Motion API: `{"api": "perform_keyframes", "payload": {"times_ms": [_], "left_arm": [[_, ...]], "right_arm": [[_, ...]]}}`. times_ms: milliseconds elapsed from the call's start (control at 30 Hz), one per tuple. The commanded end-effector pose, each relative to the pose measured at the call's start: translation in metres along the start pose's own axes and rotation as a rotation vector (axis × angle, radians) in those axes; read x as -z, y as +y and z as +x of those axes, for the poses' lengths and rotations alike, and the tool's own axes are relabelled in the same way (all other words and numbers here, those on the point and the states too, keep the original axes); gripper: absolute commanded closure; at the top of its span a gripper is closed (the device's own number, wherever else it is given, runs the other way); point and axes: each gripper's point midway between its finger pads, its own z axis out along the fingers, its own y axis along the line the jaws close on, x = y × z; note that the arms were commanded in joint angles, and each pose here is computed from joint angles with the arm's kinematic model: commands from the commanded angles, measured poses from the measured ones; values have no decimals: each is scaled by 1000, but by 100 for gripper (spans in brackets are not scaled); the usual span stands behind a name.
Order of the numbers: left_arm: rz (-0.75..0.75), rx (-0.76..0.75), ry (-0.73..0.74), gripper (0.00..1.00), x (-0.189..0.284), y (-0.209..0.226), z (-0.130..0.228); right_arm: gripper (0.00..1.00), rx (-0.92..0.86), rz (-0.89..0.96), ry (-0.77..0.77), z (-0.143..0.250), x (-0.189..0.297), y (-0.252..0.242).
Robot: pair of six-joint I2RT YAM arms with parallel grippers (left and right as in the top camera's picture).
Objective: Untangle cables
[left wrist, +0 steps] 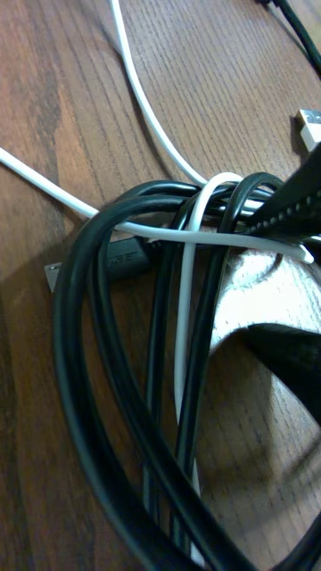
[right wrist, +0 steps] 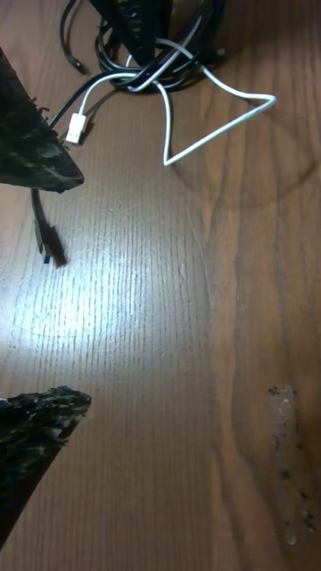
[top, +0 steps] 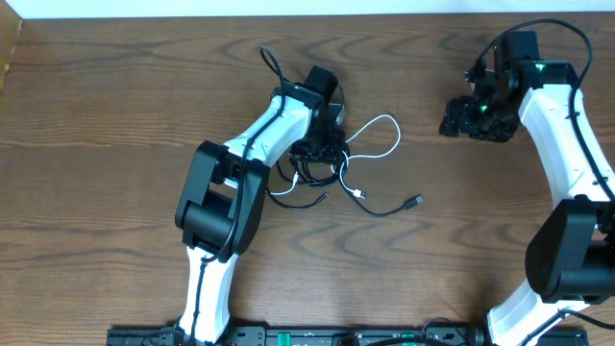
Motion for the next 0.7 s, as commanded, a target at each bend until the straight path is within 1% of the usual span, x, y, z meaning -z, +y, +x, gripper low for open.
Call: {"api": "perform_keyframes", "payload": {"times_ms": [0,100,200,267,333,400,500,567,667], "left_arm": [[-16,-11,11,72,-6,4,2],[-12,-25,-1,81,-7,-1,0],[-7,-45,-17,92,-9,-8,-3],[-3,-57,-34,93,-6,-12,-7],[6,-65,-57,93,5,-18,-12],[13,-74,-95,92,26,-25,-19],[32,-100,-185,93,71,-41,-31],[52,-119,-270,92,107,-54,-36],[79,-127,-376,92,154,-70,-36]], "right_arm": [[33,23,-10,0,2,1,4],[33,27,-11,-1,1,0,5],[33,36,-13,-3,1,0,9],[34,49,-29,-6,0,-1,14],[34,103,-102,-16,-1,0,29],[35,176,-224,-34,-3,2,53],[36,293,-421,-77,-6,12,94],[36,331,-489,-103,-8,16,113],[36,374,-535,-128,-10,19,133]]}}
